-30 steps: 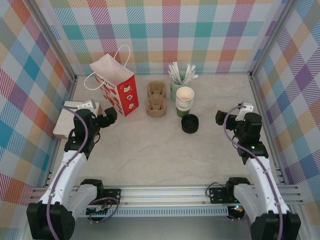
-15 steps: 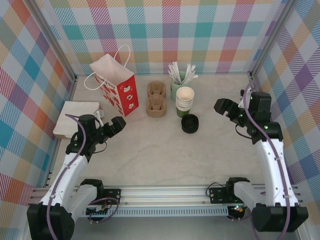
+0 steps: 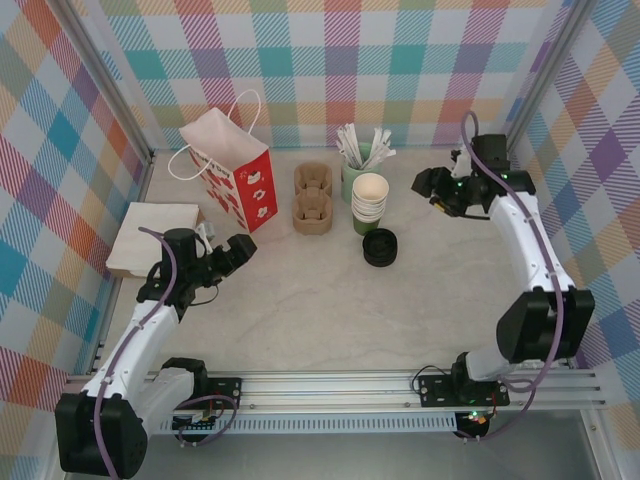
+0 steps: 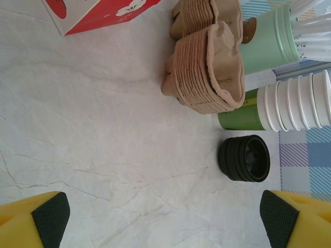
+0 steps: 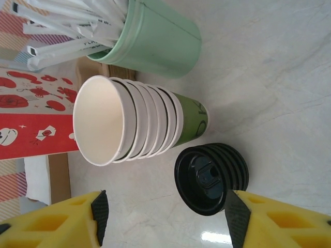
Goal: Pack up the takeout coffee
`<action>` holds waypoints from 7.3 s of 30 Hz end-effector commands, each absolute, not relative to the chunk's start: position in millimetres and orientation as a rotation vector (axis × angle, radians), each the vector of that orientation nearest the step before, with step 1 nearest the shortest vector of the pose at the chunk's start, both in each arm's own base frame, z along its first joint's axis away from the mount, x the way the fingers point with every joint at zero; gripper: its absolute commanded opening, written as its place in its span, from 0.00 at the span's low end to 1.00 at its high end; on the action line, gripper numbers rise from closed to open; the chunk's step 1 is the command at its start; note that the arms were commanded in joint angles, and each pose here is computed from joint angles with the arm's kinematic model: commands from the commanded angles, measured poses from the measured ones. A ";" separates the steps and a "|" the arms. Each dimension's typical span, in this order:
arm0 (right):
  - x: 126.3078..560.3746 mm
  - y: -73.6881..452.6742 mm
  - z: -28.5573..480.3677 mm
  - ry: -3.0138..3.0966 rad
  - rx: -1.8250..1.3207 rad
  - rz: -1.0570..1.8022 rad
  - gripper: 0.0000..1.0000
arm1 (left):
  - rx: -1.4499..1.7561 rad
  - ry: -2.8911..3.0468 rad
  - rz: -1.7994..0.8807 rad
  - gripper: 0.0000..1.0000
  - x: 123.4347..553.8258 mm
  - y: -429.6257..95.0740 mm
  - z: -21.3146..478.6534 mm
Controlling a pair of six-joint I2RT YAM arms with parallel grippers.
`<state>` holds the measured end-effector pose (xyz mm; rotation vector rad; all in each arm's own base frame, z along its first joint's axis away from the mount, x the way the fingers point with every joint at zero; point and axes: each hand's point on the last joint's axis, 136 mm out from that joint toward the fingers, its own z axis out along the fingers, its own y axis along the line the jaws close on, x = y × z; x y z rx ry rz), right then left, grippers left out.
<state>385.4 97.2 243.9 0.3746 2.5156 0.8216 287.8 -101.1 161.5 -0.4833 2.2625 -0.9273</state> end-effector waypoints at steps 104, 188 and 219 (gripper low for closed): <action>277.4 252.2 143.4 2.864 -0.142 0.551 0.11 | -0.481 2.245 -1.003 0.96 294.9 -118.8 174.5; 366.8 135.9 82.7 2.966 0.002 0.068 0.22 | -0.406 2.283 -1.058 0.97 298.4 -154.3 165.4; 337.1 161.9 159.4 2.646 0.045 0.776 0.16 | -0.320 2.090 -1.364 0.99 302.9 -181.8 236.9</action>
